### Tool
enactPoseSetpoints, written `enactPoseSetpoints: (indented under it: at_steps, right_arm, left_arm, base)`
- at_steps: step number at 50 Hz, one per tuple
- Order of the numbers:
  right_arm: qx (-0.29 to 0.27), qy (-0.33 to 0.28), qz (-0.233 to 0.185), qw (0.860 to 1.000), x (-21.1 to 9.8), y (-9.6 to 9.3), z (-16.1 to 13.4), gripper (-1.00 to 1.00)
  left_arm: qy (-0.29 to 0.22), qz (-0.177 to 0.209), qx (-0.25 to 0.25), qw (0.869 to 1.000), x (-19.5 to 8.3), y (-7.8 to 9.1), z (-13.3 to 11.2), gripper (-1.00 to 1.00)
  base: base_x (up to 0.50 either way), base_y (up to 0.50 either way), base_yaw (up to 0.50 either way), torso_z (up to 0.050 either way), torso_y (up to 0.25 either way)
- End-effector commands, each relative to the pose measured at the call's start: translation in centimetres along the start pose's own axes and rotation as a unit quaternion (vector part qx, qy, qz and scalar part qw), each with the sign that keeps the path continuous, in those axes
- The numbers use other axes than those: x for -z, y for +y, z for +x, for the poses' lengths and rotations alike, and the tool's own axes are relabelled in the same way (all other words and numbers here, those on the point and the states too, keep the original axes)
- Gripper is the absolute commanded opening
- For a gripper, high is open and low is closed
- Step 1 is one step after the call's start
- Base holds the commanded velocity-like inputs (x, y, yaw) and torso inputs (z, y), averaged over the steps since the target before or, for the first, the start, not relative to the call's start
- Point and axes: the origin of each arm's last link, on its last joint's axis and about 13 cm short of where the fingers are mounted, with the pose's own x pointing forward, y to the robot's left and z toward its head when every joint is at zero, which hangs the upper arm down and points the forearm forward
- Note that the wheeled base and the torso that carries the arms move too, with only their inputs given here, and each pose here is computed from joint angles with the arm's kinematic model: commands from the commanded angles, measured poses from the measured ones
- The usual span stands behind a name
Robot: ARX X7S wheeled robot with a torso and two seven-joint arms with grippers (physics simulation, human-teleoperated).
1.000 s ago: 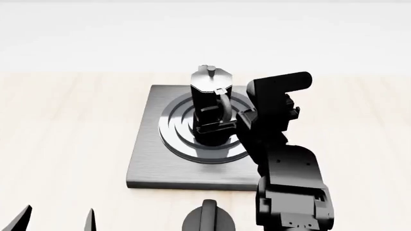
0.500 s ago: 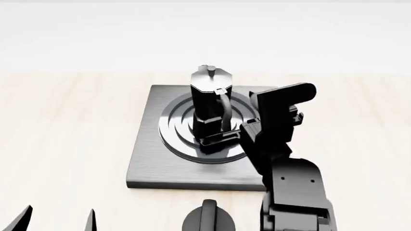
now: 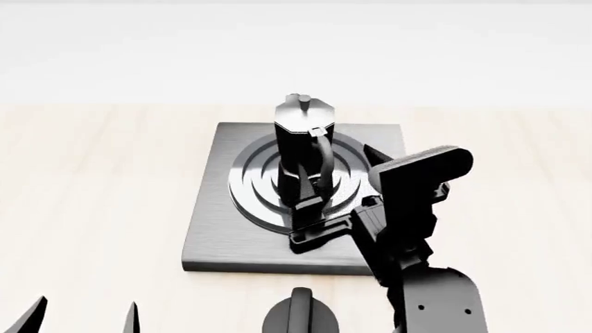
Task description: Put the moka pot on the stove.
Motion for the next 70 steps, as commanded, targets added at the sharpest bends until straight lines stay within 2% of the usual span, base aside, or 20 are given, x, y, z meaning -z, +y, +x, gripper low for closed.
enactPoseSetpoints:
  at_steps: [1, 14, 27, 70]
  right_arm:
    - [-0.007, -0.024, -0.010, 1.000, -1.1, 1.1, -2.3, 1.00]
    - [-0.007, -0.048, -0.020, 0.999, -2.3, 1.9, -3.9, 1.00]
    - [-0.019, -0.101, -0.037, 0.994, -4.6, 3.0, -6.2, 1.00]
    - [-0.044, -0.166, -0.054, 0.984, -6.5, 5.2, -10.7, 1.00]
  left_arm:
    - [0.000, 0.000, 0.001, 1.000, 0.0, 0.0, -0.1, 1.00]
    - [0.000, -0.001, 0.000, 1.000, -0.1, 0.0, 0.0, 1.00]
    - [-0.001, -0.002, -0.001, 1.000, 0.0, 0.1, 0.1, 1.00]
    - [-0.005, 0.000, 0.003, 1.000, -0.2, -0.1, -0.2, 1.00]
  base:
    - [0.00, 0.00, 0.00, 0.000, 0.000]
    - [0.00, 0.00, 0.00, 0.000, 0.000]
    - [0.00, 0.00, 0.00, 0.000, 0.000]
    - [0.00, 0.00, 0.00, 0.000, 0.000]
